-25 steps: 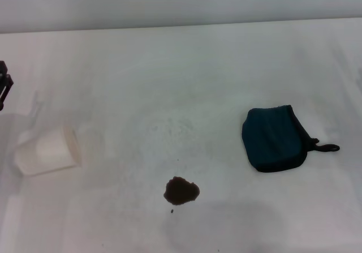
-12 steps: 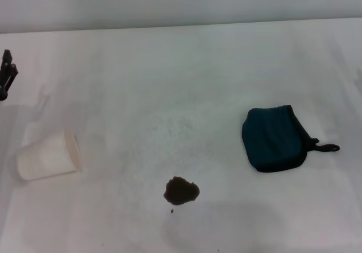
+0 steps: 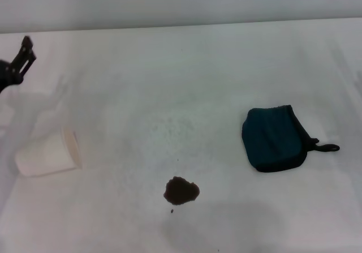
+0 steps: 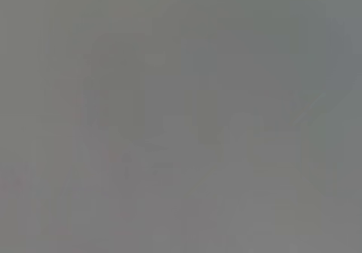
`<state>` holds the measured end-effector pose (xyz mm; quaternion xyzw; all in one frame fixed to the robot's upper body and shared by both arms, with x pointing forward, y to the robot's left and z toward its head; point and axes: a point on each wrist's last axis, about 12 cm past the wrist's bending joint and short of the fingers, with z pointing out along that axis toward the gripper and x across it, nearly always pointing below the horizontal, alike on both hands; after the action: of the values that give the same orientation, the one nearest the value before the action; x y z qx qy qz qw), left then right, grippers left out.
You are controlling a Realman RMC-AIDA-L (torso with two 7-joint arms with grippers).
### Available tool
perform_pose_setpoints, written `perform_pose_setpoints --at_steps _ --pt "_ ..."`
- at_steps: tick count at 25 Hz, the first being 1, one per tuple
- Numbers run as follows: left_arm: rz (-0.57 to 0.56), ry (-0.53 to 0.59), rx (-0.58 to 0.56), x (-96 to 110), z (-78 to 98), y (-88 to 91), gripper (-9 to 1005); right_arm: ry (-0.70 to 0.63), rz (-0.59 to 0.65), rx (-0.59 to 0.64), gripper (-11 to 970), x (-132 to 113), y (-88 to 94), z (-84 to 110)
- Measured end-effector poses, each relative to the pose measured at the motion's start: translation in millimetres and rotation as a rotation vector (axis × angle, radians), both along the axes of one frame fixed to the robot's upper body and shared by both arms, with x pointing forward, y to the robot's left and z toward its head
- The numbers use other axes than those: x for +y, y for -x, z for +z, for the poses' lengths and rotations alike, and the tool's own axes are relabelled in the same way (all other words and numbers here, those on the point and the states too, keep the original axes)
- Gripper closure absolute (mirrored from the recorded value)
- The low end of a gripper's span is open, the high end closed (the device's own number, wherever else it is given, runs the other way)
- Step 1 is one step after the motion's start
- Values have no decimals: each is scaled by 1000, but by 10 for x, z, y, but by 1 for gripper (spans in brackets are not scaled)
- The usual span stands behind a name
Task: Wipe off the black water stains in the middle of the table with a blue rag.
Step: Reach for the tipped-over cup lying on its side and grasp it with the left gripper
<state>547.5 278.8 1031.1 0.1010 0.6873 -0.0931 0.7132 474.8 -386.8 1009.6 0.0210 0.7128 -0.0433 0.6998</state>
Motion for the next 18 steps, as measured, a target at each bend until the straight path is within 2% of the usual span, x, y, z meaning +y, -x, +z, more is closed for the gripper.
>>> perform_pose_setpoints --at_steps 3,4,6,10,12,15,18 --pt "-103 68 50 75 115 -167 120 -1 7 0 102 15 -16 2" --pt "-157 80 100 168 192 -274 120 0 10 0 102 21 -25 5" --pt "-173 77 118 194 219 -311 120 0 16 -1 101 32 -38 8" --pt "-277 18 276 316 470 -557 119 -7 22 2 101 64 -66 5" --pt "-341 -20 379 327 659 -657 121 -11 24 2 101 76 -75 4" --pt "-416 -110 516 360 974 -732 125 -13 30 -1 101 95 -106 13" --pt "-489 -194 582 362 1244 -744 130 -14 32 -1 101 105 -119 15"
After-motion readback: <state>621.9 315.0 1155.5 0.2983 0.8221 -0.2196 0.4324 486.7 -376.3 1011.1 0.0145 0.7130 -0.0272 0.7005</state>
